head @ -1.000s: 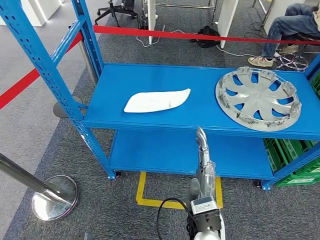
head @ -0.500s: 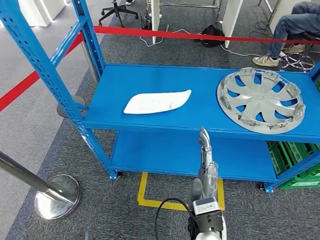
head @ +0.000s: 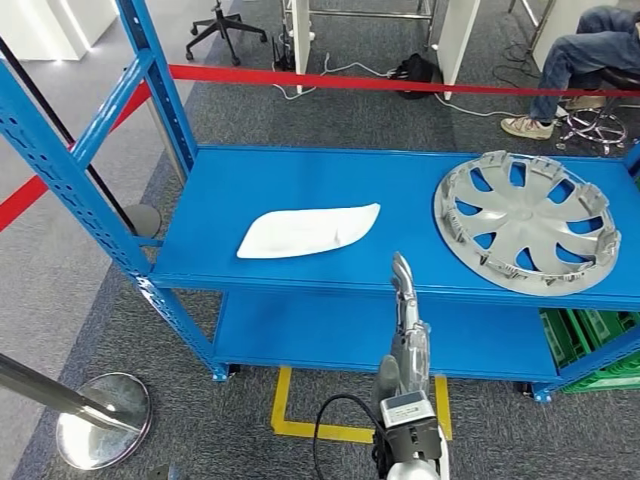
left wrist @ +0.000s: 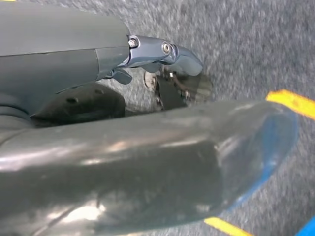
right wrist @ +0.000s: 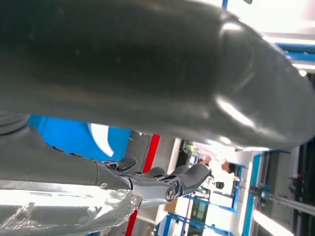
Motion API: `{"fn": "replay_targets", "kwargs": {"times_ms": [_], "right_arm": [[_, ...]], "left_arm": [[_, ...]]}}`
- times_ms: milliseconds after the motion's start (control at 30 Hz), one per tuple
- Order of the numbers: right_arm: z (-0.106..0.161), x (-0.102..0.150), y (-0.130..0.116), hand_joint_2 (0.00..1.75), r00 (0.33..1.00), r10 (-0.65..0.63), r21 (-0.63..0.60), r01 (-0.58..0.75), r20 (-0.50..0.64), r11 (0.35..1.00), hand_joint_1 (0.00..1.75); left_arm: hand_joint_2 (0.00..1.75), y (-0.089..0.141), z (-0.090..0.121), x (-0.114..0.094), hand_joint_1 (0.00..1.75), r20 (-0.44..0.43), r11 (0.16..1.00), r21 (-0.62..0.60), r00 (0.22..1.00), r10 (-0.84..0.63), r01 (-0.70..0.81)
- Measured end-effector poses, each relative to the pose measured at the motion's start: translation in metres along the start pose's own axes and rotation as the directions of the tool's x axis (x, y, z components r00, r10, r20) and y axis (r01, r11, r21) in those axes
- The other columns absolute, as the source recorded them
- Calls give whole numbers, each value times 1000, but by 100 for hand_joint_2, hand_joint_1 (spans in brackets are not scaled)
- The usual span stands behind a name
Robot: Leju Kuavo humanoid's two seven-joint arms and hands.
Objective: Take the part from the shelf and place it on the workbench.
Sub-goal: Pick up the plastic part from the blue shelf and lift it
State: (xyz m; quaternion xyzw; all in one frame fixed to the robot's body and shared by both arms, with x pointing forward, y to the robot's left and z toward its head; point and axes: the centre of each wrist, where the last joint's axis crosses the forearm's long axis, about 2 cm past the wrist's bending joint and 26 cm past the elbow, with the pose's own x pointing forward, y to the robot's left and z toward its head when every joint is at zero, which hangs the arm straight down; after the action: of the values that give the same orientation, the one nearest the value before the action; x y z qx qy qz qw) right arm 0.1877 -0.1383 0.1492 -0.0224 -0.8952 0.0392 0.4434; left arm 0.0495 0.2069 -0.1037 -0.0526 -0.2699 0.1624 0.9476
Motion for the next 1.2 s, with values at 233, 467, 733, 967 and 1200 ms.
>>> {"fn": "replay_targets", "kwargs": {"times_ms": [233,467,733,967,1200], "right_arm": [[-1,0,0,0,1000,-2,-2,2,5,1000,0],[-1,0,0,0,1000,-24,-10,24,5,1000,0],[-2,1,0,0,999,-52,-23,52,5,998,0],[-2,1,0,0,998,-65,-10,65,-15,998,0],[-5,-1,-1,0,1000,3,38,-2,-12,999,0]], "left_arm": [[0,0,0,0,0,6,1000,11,1000,-1,1],[0,1,-1,1,0,11,1000,13,1000,-3,2],[0,1,-1,1,0,17,1000,12,1000,-2,2],[0,-1,-1,2,0,26,1000,9,1000,5,-6],[0,-4,0,1,0,26,1000,6,1000,15,-15]]}}
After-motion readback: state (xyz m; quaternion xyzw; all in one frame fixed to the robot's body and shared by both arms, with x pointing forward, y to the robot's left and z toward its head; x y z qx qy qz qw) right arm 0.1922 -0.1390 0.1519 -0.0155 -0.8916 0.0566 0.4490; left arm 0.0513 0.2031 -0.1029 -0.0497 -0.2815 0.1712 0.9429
